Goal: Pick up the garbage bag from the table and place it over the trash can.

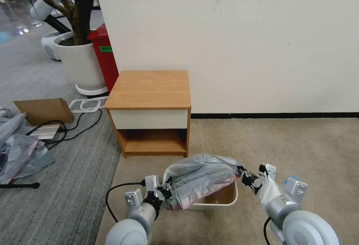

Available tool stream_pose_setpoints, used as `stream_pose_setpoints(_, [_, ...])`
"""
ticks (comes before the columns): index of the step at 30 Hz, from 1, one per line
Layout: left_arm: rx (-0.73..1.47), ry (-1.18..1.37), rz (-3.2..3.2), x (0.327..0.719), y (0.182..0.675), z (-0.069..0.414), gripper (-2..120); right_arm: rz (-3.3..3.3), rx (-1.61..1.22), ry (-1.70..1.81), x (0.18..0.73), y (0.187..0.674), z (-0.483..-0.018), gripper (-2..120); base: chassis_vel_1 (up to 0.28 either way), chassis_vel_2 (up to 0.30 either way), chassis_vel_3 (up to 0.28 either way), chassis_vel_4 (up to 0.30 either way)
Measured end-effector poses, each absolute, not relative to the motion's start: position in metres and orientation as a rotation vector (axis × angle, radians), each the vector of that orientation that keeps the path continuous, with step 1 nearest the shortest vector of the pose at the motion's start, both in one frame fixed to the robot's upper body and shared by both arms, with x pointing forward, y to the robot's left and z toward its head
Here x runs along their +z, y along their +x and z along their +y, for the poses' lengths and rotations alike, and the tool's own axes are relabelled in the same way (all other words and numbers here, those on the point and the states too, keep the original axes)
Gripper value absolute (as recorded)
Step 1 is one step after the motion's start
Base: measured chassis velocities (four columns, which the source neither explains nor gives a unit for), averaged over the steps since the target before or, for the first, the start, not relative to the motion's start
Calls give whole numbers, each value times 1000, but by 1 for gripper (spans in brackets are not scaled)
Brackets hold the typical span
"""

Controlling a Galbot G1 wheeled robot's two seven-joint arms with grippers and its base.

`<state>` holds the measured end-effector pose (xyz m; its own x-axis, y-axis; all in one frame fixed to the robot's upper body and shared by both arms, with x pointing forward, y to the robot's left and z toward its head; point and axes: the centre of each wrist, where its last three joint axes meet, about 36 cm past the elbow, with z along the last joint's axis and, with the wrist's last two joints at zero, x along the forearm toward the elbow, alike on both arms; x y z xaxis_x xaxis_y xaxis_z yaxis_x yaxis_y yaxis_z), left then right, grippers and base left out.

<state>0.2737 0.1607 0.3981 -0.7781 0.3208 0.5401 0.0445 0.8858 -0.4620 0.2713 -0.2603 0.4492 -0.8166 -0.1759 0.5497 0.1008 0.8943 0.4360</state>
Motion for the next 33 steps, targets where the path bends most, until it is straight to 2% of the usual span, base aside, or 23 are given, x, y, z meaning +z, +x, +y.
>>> stream_pose_setpoints(21, [646,-234,-2400,400,287,170,4,-2352,-742,116,465,256,-280,2,0,0,0,0])
stream_pose_setpoints(24, [631,-232,-2396,397,286,169,4,-2413,-801,137,475,254,-276,18,0,0,0,0])
stream_pose_setpoints(25, [631,-232,-2396,397,286,169,4,-2413,-801,137,475,254,-276,18,0,0,0,0])
stream_pose_setpoints(27, [619,-226,-2396,393,288,170,4,-2438,-813,141,485,249,-275,28,0,0,0,0])
stream_pose_setpoints(30, [616,-223,-2396,391,290,170,4,-2443,-827,147,492,244,-274,35,0,0,0,0])
stream_pose_setpoints(33, [614,-217,-2402,388,296,169,4,-2452,-891,166,511,230,-264,50,0,0,0,0])
